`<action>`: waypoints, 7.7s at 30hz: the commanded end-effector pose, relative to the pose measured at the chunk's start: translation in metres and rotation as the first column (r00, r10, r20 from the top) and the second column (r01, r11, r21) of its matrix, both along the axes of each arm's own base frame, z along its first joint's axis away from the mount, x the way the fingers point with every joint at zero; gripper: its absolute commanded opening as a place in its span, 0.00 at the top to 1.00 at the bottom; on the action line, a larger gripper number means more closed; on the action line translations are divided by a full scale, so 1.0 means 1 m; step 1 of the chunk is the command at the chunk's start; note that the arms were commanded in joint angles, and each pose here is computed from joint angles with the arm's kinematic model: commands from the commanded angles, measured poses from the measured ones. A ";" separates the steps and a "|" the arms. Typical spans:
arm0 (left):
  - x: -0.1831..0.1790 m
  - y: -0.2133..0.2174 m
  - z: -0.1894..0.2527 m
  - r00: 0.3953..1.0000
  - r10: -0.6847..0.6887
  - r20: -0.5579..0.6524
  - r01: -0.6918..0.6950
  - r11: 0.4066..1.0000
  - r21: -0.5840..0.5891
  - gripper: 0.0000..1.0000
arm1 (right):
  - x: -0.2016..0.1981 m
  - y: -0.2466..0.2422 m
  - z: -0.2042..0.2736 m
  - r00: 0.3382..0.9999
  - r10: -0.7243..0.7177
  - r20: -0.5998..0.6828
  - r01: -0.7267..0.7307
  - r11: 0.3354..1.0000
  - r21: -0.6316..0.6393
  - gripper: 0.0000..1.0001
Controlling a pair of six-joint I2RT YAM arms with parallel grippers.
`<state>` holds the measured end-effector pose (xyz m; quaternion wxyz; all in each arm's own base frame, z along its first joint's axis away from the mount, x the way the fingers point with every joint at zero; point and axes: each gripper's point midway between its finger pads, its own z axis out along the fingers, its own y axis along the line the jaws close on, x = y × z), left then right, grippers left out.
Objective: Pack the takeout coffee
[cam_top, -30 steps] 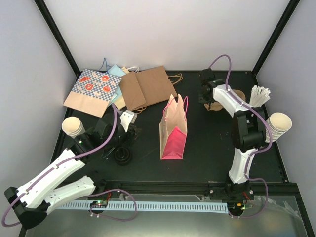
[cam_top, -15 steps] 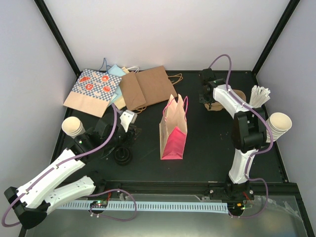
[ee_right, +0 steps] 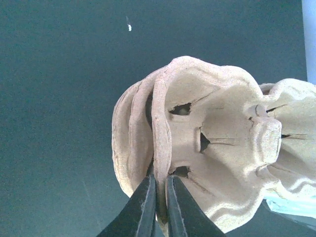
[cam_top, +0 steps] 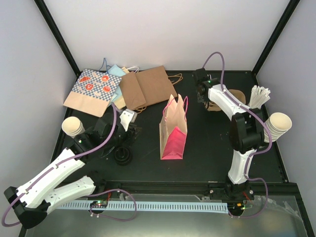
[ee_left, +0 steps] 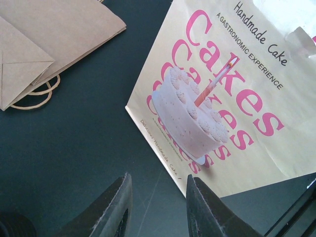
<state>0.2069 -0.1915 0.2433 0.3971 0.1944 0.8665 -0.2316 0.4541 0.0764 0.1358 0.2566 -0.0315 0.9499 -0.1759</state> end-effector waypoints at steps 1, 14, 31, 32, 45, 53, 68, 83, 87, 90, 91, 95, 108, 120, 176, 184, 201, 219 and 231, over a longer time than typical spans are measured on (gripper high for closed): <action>0.003 -0.001 0.019 0.999 -0.003 0.038 0.004 1.000 -0.021 0.67 | 0.004 -0.006 0.018 0.999 -0.019 0.043 0.021 0.998 -0.058 0.89; 0.003 -0.003 0.021 0.999 -0.011 0.041 0.012 1.000 -0.026 0.67 | -0.002 -0.004 0.030 0.997 -0.020 0.068 0.023 0.999 -0.036 0.88; 0.002 -0.001 0.021 0.999 -0.009 0.038 0.010 1.000 -0.028 0.67 | -0.011 -0.006 0.043 0.996 -0.019 0.084 0.021 1.000 -0.018 0.87; 0.001 -0.001 0.021 0.999 -0.009 0.037 0.010 1.000 -0.029 0.67 | -0.012 -0.005 0.043 0.996 -0.018 0.083 0.019 1.000 -0.014 0.87; 0.000 0.000 0.017 1.000 -0.005 0.024 0.006 1.000 -0.028 0.67 | -0.001 0.008 0.014 1.000 0.000 0.027 -0.001 0.999 0.038 0.77; 0.001 0.001 0.016 1.000 0.003 0.029 -0.002 1.000 -0.020 0.66 | 0.008 0.006 0.005 1.000 -0.014 0.019 0.014 1.000 0.000 0.76; 0.004 0.002 0.017 0.999 0.008 0.035 -0.008 1.000 -0.006 0.66 | 0.016 0.003 -0.007 1.000 -0.030 0.004 0.030 0.999 -0.039 0.75; 0.005 0.001 0.016 0.999 0.006 0.032 -0.006 1.000 -0.004 0.66 | 0.015 -0.005 -0.008 0.999 -0.047 0.000 0.047 0.995 -0.090 0.75; 0.005 0.001 0.016 0.999 0.006 0.033 -0.006 1.000 -0.003 0.66 | 0.016 0.001 -0.009 1.000 -0.028 -0.006 0.028 0.998 -0.061 0.75; 0.005 0.000 0.015 0.999 0.005 0.032 -0.005 1.000 -0.003 0.66 | 0.016 0.002 -0.011 1.000 -0.026 -0.009 0.026 0.998 -0.058 0.75; 0.005 0.000 0.015 0.999 0.005 0.031 -0.005 1.000 -0.002 0.66 | 0.016 0.002 -0.012 1.000 -0.027 -0.011 0.026 0.998 -0.059 0.75; 0.006 0.000 0.015 0.999 0.005 0.034 -0.005 1.000 -0.001 0.66 | 0.016 0.001 -0.016 0.999 -0.027 -0.021 0.026 0.998 -0.064 0.75; 0.007 -0.002 0.015 0.999 0.002 0.033 -0.002 1.000 0.001 0.66 | 0.016 -0.007 -0.017 0.999 -0.047 -0.020 0.044 0.992 -0.118 0.75; 0.007 -0.001 0.015 0.999 0.003 0.032 -0.003 1.000 0.002 0.66 | 0.014 -0.018 -0.001 0.997 -0.076 0.033 0.080 0.984 -0.160 0.88; 0.004 0.004 0.040 0.995 0.001 0.099 0.002 1.000 -0.026 0.66 | -0.209 -0.014 0.129 1.000 0.003 0.030 -0.009 0.980 0.198 0.99; 0.001 0.004 0.043 0.995 -0.001 0.099 0.006 0.999 -0.046 0.66 | -0.232 -0.011 0.115 0.999 0.028 -0.039 -0.023 0.994 0.105 0.94; -0.003 0.008 0.047 0.995 0.007 0.096 -0.002 0.998 -0.055 0.66 | -0.214 0.044 0.045 0.989 0.146 0.001 -0.137 0.925 0.355 0.30; 0.000 0.004 0.045 0.995 0.004 0.096 0.002 0.998 -0.062 0.63 | -0.195 0.010 -0.029 0.995 -0.083 -0.052 0.097 0.874 0.476 0.23; 0.002 0.004 0.044 0.995 0.005 0.098 0.000 0.999 -0.052 0.62 | -0.196 0.005 -0.056 0.986 -0.139 -0.096 0.167 0.880 0.444 0.28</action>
